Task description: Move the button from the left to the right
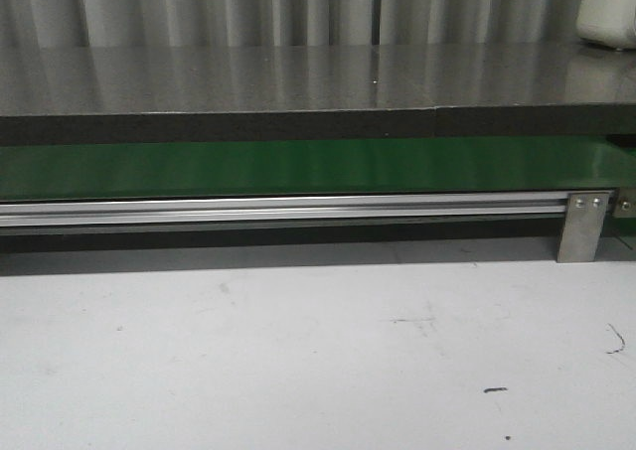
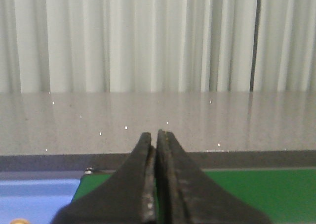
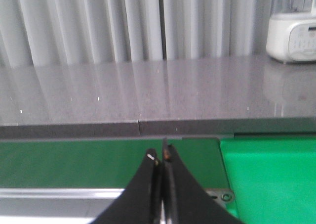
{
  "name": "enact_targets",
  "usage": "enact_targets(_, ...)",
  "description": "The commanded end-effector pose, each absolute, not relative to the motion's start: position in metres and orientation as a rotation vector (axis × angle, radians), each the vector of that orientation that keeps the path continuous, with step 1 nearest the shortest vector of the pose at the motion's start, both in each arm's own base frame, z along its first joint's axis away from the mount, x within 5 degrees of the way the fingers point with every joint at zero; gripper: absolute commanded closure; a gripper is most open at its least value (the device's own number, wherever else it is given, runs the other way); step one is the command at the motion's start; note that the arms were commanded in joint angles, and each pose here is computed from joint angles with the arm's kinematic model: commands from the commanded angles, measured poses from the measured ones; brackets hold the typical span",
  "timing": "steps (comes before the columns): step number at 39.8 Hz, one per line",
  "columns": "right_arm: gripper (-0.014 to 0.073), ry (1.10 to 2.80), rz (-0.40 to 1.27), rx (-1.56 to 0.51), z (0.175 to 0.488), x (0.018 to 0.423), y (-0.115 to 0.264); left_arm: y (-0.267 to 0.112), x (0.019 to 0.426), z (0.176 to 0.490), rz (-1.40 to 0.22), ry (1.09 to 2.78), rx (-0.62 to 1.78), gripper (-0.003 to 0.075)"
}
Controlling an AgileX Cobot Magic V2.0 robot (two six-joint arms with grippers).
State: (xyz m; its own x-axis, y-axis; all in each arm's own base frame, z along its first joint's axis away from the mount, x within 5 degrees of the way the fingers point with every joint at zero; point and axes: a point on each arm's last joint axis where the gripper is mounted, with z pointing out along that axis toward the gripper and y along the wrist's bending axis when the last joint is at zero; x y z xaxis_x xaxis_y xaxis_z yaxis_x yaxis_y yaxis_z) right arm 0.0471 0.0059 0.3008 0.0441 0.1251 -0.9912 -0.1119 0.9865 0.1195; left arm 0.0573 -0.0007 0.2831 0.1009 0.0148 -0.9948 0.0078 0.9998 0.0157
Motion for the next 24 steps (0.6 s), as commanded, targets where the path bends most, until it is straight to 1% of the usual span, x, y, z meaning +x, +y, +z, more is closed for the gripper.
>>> enact_targets(1,0.0663,1.537,0.166,0.002,0.329,0.060,0.007,-0.001,0.070,0.310,-0.004,1.524,0.023,0.0741)
enact_targets(5,0.0663,1.619,0.164,0.000,0.338,0.075,0.008,0.000,0.084,0.320,0.062,1.606,0.071,0.0741)
enact_targets(8,0.0663,1.653,0.163,0.000,0.341,0.084,0.009,0.000,0.093,0.323,0.093,1.634,0.094,0.0741)
enact_targets(18,0.0657,1.650,0.162,0.002,0.342,0.090,0.009,0.000,0.097,0.324,0.079,1.652,0.086,0.0741)
enact_targets(19,0.0650,1.650,0.162,0.002,0.342,0.090,0.009,0.000,0.097,0.324,0.079,1.649,0.086,0.0739)
enact_targets(21,0.0608,1.650,0.162,0.002,0.342,0.090,0.009,0.000,0.097,0.324,0.079,1.645,0.086,0.0721)
enact_targets(23,0.0549,1.650,0.162,0.002,0.342,0.090,0.009,0.000,0.097,0.324,0.079,1.645,0.086,0.0671)
enact_targets(24,0.0506,1.650,0.162,0.002,0.342,0.090,0.009,0.000,0.097,0.324,0.079,1.645,0.086,0.0628)
